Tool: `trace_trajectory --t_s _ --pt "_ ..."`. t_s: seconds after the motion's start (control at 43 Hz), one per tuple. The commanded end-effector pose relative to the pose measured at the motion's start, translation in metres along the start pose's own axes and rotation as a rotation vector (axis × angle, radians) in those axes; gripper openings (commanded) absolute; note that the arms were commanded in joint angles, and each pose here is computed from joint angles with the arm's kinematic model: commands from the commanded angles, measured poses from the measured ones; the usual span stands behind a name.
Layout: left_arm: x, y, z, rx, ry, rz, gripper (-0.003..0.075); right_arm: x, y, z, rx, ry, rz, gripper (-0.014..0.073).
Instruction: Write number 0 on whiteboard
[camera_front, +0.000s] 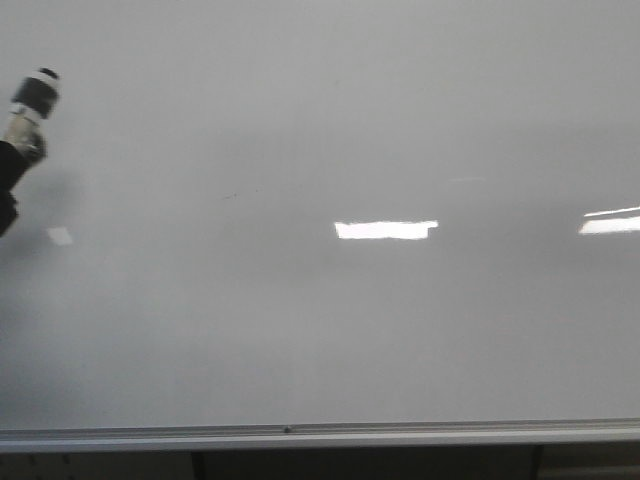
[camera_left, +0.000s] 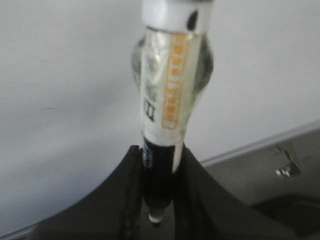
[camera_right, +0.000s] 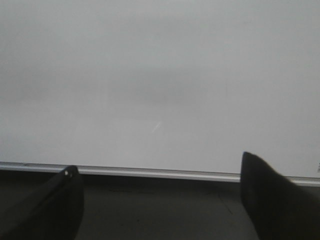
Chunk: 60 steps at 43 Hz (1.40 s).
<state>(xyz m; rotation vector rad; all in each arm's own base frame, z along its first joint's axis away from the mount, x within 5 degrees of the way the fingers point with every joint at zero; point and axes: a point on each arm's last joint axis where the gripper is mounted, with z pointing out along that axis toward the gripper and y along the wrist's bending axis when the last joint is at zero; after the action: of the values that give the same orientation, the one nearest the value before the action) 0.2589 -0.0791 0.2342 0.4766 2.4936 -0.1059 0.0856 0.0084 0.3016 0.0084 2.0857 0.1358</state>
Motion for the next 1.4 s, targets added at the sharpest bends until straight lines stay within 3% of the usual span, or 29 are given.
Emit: trace_trajectory --t_s 0.0,0.279,0.419,0.466,0.652,0.861,1.373 --pt "-0.016 -0.035 -0.020 0.135 -0.050 0.121 -0.0011 -0.021 0.006 0.000 -0.057 -0.009 -0.020 0.0653" --pt "-0.011 -0.100 -0.049 0.577 0.041 0.430 -0.0011 -0.038 0.031 0.006 -0.336 0.137 -0.066 0.0653" --pt "-0.003 -0.120 -0.069 0.890 0.067 0.520 -0.0011 -0.047 0.050 0.009 -0.587 0.214 -0.087 0.0653" --pt "0.000 -0.122 -0.073 0.947 0.079 0.533 -0.0011 -0.052 0.057 0.011 -0.685 0.223 -0.074 0.0653" --pt "0.005 -0.125 -0.079 1.031 0.118 0.553 -0.0011 -0.069 0.072 0.024 -0.937 0.207 0.021 0.0653" --pt "0.005 -0.127 -0.083 1.080 0.109 0.550 -0.0011 -0.078 0.078 0.051 -1.103 0.234 0.129 0.0653" --pt "0.003 -0.128 -0.084 1.095 0.099 0.533 -0.0011 -0.063 0.137 0.094 -1.181 0.357 0.088 0.0653"
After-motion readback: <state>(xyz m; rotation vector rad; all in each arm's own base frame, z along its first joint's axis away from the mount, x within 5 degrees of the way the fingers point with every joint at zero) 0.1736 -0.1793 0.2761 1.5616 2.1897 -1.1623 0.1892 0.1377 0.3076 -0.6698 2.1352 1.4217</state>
